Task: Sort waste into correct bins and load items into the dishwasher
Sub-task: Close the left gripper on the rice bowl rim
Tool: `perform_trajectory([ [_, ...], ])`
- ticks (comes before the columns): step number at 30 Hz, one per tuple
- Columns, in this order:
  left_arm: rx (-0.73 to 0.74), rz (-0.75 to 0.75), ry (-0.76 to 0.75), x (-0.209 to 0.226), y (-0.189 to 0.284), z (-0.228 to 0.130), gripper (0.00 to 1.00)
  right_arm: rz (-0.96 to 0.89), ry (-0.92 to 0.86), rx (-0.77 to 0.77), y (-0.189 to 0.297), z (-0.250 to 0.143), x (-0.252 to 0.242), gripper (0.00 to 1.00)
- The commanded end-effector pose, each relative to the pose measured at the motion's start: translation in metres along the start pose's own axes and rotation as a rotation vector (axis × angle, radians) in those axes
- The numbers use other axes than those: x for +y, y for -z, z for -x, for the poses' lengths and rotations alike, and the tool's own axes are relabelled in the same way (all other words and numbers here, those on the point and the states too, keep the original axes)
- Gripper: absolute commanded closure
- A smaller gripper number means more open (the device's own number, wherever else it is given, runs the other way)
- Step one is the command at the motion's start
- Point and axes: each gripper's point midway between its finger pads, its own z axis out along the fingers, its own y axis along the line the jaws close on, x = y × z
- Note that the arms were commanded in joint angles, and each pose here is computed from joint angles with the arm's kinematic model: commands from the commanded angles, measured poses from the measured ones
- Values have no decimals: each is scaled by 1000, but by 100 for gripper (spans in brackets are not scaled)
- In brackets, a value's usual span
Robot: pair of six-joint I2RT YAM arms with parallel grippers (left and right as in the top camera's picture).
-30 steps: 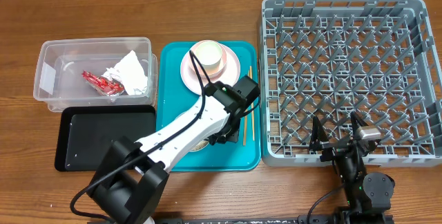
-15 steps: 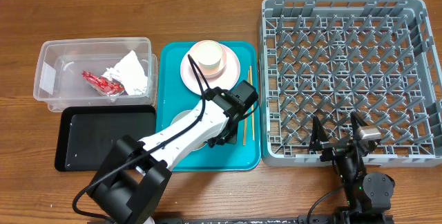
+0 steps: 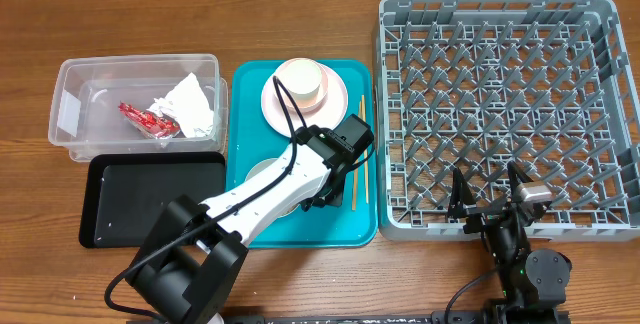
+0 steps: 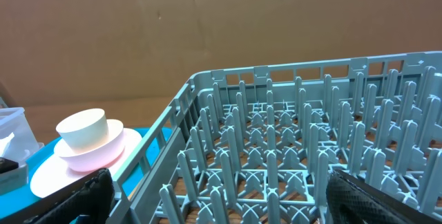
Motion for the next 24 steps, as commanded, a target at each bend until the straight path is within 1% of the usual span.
perform_trajectory([
  [1,-36,-43,-25,-4,19,11,96,-7,-3,-7,0,-1,-2,0],
  [8,-113,-84,-8,3,51,17,95,-7,-2,-7,0,-1,-2,0],
  [9,-112,-82,-8,4,52,17,91,-7,-2,-7,0,-1,-2,1],
  [10,-112,-79,-8,4,52,17,85,-7,-3,-7,0,-1,-2,0],
  [11,-111,-66,-7,6,50,17,76,-7,-3,-7,0,-1,-2,0],
  [12,-107,-58,-8,7,48,16,75,-7,-3,-7,0,-1,-2,0],
  [15,-92,-48,-11,8,41,13,76,-7,-2,-7,0,-1,-2,0],
  [17,-87,-42,-11,8,35,12,79,-7,-3,-7,0,-1,-2,0],
  [20,-83,-39,-9,7,25,11,79,-7,-2,-7,0,-1,-2,0],
  [24,-78,-15,-7,11,15,8,83,-7,-3,-7,0,-1,-2,0],
])
